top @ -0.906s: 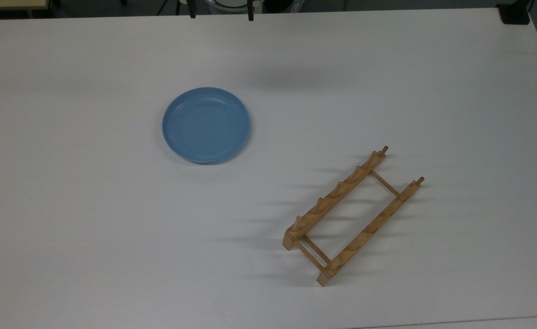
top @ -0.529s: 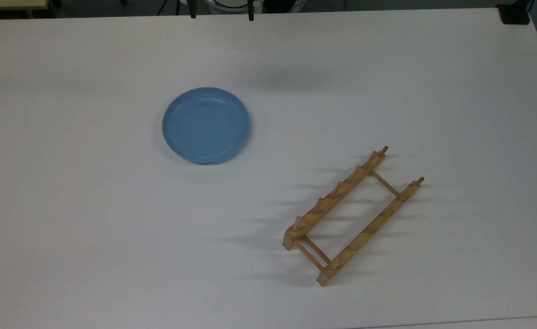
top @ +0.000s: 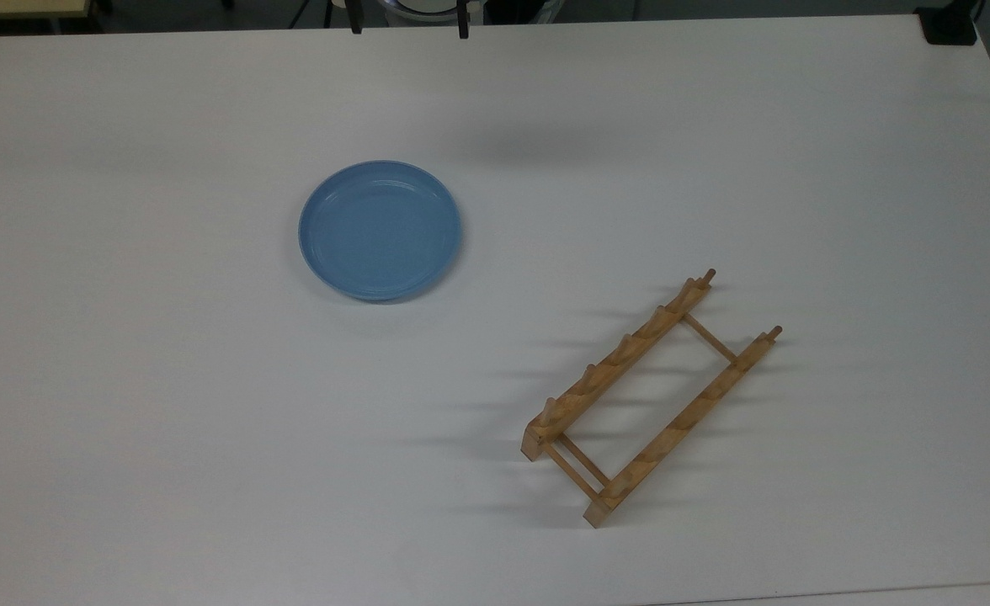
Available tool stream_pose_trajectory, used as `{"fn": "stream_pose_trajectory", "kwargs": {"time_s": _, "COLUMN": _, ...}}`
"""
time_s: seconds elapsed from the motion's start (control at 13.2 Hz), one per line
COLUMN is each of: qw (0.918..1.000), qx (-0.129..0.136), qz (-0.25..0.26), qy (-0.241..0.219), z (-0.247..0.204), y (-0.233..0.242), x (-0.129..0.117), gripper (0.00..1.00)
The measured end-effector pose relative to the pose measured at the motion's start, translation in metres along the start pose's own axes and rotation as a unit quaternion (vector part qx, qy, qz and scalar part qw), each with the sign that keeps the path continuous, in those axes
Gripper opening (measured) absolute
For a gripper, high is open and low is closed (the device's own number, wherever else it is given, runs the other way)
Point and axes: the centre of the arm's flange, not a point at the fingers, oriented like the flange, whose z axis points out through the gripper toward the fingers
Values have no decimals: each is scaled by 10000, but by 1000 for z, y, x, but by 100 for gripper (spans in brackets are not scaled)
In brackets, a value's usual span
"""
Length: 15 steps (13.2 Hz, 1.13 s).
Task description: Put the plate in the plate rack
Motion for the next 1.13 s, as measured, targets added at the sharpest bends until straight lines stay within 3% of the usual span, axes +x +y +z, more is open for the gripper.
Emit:
{"fn": "stream_pose_trajectory", "kwargs": {"time_s": 0.38, "qw": 9999, "qx": -1, "qz": -148, "qy": -20, "z": 2, "y": -1, "x": 0, "gripper": 100}}
{"fn": "stream_pose_trajectory", "kwargs": {"time_s": 0.68, "qw": 9911, "qx": -30, "qz": -1326, "qy": -130, "z": 12, "y": 2, "x": -1, "gripper": 100}}
{"fn": "stream_pose_trajectory", "kwargs": {"time_s": 0.83, "qw": 9852, "qx": -259, "qz": -1674, "qy": -275, "z": 25, "y": 12, "x": -3, "gripper": 100}}
{"fn": "stream_pose_trajectory", "kwargs": {"time_s": 1.13, "qw": 9836, "qx": -628, "qz": -1630, "qy": -452, "z": 75, "y": 40, "x": -1, "gripper": 100}}
